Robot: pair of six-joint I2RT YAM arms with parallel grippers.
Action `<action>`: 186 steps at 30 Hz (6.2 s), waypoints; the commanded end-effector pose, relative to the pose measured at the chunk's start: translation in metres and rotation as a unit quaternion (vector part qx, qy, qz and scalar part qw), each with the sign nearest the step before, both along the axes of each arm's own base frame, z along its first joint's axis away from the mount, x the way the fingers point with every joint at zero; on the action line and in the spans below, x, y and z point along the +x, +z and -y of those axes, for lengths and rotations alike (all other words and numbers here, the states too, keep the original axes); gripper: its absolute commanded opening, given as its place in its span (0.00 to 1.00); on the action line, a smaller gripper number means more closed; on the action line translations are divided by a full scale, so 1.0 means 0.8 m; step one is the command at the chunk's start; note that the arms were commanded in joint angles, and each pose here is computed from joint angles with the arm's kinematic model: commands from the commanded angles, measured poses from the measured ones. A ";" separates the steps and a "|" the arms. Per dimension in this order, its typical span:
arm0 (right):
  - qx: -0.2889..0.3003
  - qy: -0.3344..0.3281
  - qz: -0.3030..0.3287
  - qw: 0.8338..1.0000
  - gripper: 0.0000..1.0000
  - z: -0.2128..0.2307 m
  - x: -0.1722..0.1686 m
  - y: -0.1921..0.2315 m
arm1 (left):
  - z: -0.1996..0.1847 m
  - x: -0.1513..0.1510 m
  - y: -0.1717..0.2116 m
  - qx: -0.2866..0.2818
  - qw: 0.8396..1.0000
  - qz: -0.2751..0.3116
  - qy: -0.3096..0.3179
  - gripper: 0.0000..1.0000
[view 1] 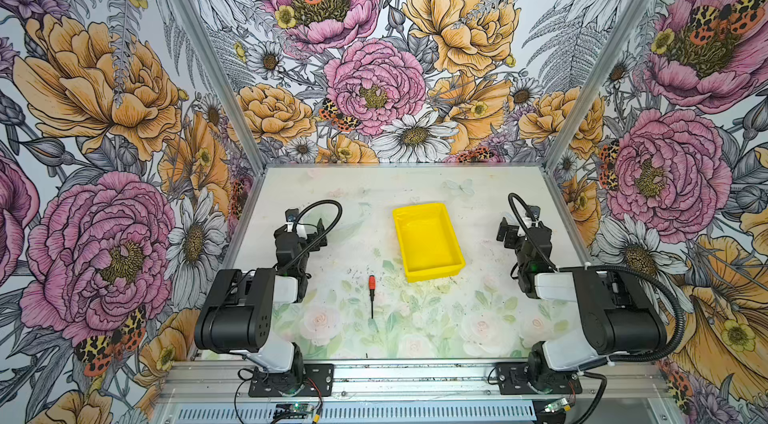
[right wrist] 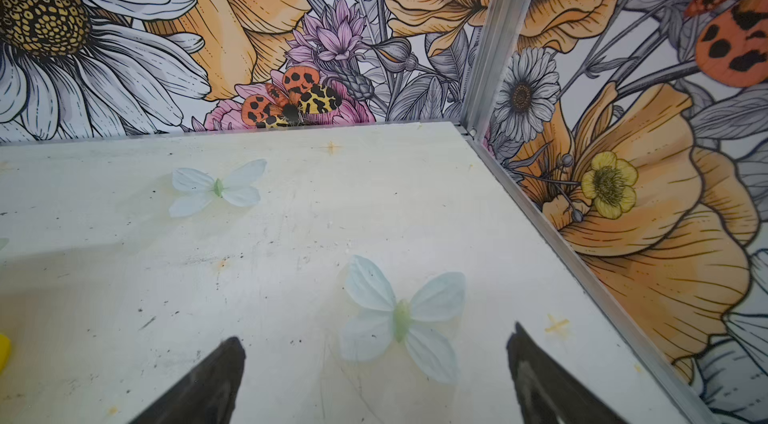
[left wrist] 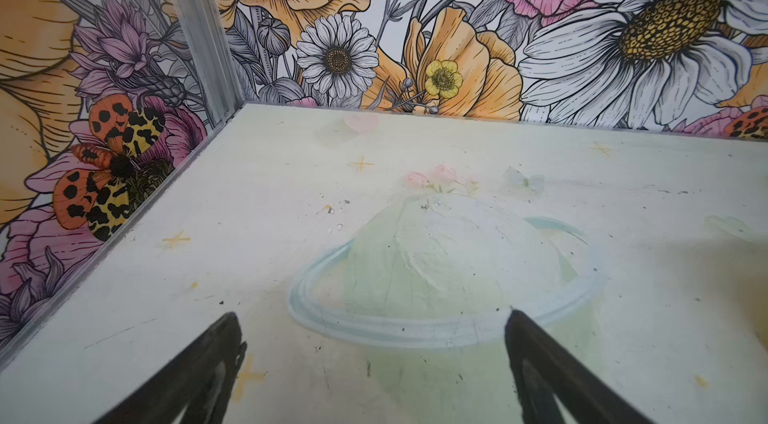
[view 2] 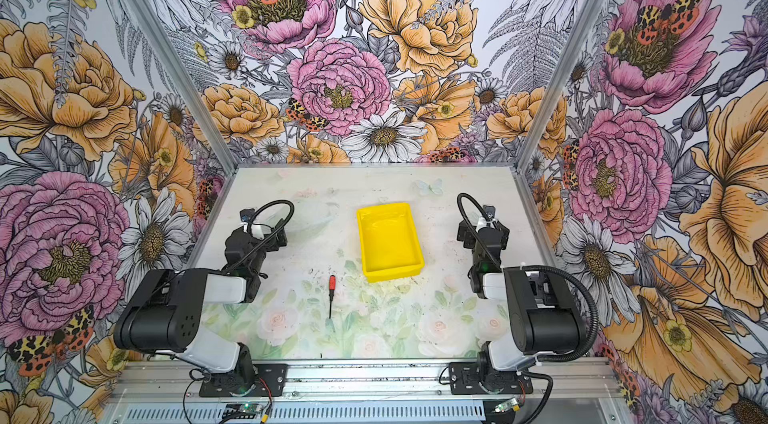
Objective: Put the screwdriver in the bin
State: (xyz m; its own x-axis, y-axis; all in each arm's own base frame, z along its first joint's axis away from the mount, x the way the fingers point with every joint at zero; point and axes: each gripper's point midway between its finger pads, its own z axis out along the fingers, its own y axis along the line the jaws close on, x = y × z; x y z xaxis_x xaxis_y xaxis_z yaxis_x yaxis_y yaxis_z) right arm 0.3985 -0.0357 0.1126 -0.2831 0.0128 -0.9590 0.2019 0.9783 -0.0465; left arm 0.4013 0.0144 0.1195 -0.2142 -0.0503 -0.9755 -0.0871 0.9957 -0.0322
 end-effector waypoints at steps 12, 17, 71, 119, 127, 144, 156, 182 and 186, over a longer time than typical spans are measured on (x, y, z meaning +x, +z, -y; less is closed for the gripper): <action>0.005 0.005 0.008 1.000 0.99 -0.003 0.001 0.000 | 0.000 0.006 0.012 0.004 1.000 0.014 0.001 0.99; 0.005 0.005 0.007 1.000 1.00 -0.003 0.001 0.000 | 0.000 0.006 0.011 0.004 1.000 0.013 0.000 0.99; 0.071 0.028 -0.093 0.993 1.00 -0.067 -0.054 0.072 | 0.000 -0.090 0.076 -0.075 0.976 -0.153 0.134 0.99; -0.075 0.482 -0.102 0.867 0.99 -0.316 -0.198 0.089 | 0.262 -0.178 -0.104 -0.085 0.849 -0.518 -0.060 0.71; -0.077 0.479 -0.103 0.868 0.99 -0.315 -0.197 0.088 | 0.262 -0.182 -0.120 -0.074 0.845 -0.528 -0.043 0.54; -0.077 0.475 -0.090 0.872 0.99 -0.312 -0.197 0.098 | 0.248 -0.185 -0.103 -0.067 0.852 -0.518 -0.029 0.05; -0.089 0.407 -0.056 0.907 1.00 -0.278 -0.184 0.121 | 0.273 -0.134 -0.002 -0.107 0.894 -0.430 -0.061 0.01; -0.065 0.239 -0.054 0.967 1.00 -0.183 -0.165 0.125 | 0.461 0.008 0.004 -0.161 0.892 -0.405 -0.121 0.06; -0.066 0.230 -0.059 0.969 1.00 -0.177 -0.167 0.119 | 0.468 0.005 -0.020 -0.155 0.890 -0.415 -0.109 0.07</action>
